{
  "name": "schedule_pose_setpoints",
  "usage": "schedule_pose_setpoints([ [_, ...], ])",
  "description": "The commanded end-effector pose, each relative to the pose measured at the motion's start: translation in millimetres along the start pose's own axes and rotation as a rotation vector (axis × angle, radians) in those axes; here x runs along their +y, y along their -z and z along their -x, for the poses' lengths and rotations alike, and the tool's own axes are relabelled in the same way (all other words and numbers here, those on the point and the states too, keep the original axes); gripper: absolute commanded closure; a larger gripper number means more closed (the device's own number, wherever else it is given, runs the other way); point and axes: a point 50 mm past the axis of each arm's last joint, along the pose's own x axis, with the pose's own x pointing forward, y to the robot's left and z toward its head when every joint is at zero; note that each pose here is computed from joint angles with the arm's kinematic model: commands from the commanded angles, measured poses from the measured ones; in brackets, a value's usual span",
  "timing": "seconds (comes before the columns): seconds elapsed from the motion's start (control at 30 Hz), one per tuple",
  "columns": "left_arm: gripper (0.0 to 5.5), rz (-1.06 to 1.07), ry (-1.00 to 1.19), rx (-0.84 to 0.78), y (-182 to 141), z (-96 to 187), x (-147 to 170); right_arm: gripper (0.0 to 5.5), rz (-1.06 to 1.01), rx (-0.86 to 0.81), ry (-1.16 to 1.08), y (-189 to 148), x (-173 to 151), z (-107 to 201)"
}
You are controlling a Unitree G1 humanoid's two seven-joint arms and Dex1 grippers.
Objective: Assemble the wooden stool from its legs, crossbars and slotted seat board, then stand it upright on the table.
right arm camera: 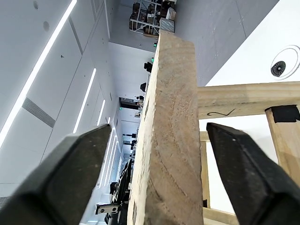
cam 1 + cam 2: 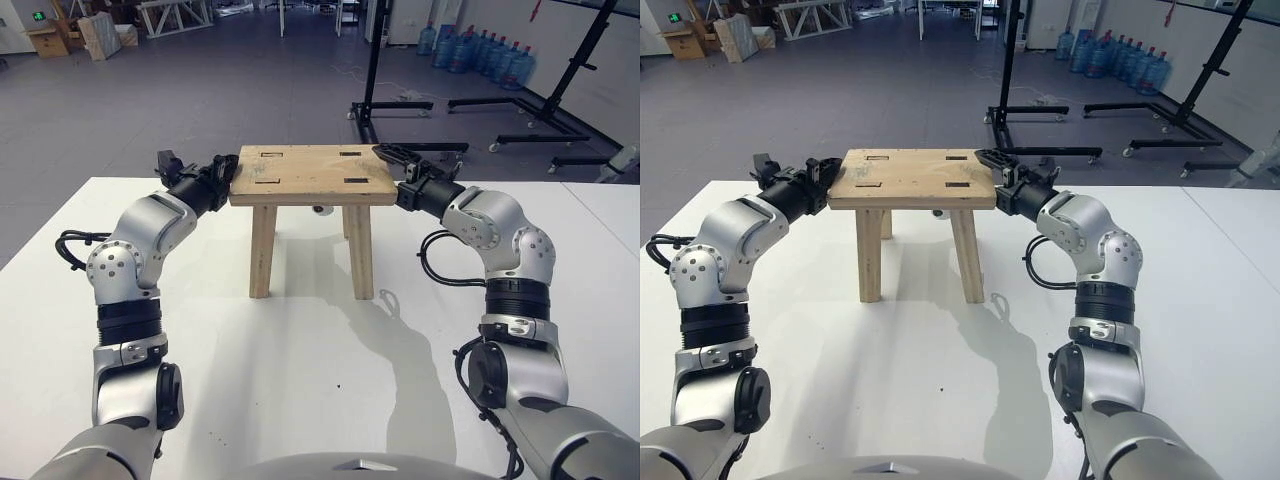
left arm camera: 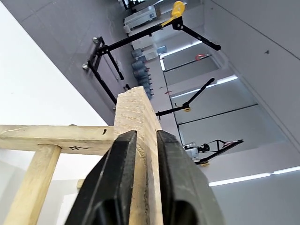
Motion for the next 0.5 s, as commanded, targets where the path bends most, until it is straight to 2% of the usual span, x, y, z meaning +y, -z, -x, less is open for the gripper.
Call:
schedule_pose_setpoints([
  [0.03,4.26,0.018,0.178,0.178,33.2,-5.3,-18.8,1.04,0.076,0.130,0.062,22.0,-3.3,-16.6],
  [0.2,3.50,0.032,0.232,-0.022,-7.0,12.8,-21.8,0.16,0.128,-0.006,0.096,-15.4,-4.7,2.5],
  [0.33,3.02,0.021,0.176,-0.139,-25.7,27.8,-3.5,0.10,0.132,-0.105,0.134,-34.1,-15.7,14.9],
  [0.5,2.25,-0.077,-0.003,-0.191,-22.0,46.5,36.3,0.10,0.116,-0.188,0.175,-41.7,-34.6,29.5],
])
